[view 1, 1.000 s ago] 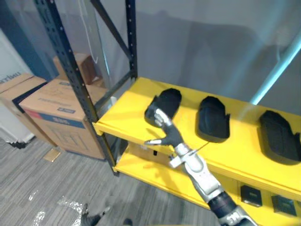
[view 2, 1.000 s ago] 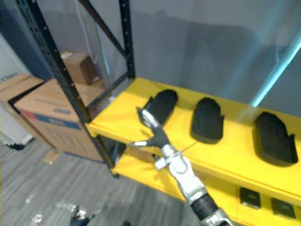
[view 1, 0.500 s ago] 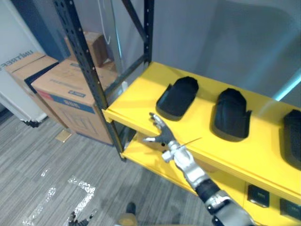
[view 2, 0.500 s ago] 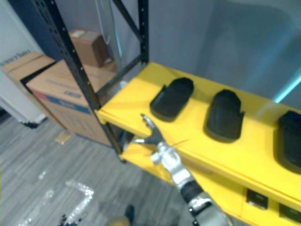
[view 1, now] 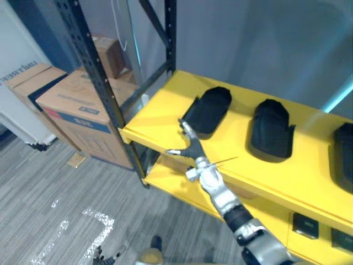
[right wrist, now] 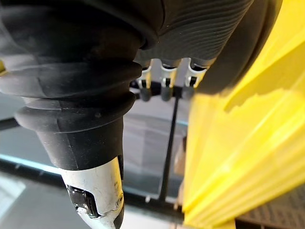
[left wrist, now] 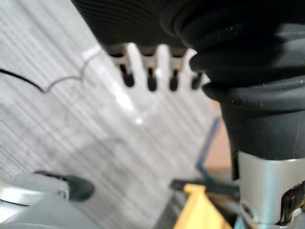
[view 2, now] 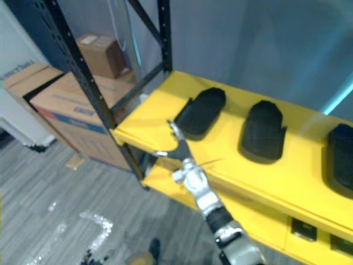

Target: Walk over and take plastic housings, then place them on the shelf

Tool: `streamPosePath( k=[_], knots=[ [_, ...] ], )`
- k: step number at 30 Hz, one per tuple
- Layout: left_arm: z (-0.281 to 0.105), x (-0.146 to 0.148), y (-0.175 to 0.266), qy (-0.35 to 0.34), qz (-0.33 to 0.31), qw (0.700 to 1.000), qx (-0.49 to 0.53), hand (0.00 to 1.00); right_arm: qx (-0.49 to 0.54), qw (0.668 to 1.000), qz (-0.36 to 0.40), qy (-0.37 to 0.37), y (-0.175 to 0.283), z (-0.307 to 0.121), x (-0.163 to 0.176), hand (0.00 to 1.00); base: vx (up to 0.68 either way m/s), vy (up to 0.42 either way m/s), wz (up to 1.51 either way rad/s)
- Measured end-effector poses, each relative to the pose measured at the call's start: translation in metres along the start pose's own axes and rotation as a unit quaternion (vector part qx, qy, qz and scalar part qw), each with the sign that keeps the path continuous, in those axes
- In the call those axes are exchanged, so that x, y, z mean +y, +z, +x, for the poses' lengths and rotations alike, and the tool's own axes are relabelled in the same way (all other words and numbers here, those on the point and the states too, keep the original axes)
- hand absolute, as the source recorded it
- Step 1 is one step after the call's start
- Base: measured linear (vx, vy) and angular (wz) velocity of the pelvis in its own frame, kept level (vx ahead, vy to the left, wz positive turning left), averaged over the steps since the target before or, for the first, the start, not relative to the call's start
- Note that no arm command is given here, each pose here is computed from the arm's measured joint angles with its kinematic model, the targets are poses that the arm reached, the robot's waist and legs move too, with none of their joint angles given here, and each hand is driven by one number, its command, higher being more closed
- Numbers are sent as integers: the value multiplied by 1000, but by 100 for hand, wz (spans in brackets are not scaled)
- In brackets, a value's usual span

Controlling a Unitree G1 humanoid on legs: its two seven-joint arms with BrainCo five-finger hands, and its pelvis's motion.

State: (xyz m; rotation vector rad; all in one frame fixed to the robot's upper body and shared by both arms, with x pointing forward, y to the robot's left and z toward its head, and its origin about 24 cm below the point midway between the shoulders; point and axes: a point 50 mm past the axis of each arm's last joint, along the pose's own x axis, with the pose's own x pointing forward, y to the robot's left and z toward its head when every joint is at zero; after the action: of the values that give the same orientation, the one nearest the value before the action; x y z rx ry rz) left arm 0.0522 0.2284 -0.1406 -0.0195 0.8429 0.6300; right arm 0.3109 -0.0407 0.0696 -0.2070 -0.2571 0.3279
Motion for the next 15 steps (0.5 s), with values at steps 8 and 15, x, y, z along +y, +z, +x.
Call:
streamPosePath(
  k=[8,15],
  knots=[
    [1,2,1,6,-3,1000,-1,0,-61,998,3,13,17,1,5,0,25,7,4],
    [2,-3,5,-4,-1,1000,-6,0,-7,999,-17,26,2,-1,3,0,77,-21,0]
  ],
)
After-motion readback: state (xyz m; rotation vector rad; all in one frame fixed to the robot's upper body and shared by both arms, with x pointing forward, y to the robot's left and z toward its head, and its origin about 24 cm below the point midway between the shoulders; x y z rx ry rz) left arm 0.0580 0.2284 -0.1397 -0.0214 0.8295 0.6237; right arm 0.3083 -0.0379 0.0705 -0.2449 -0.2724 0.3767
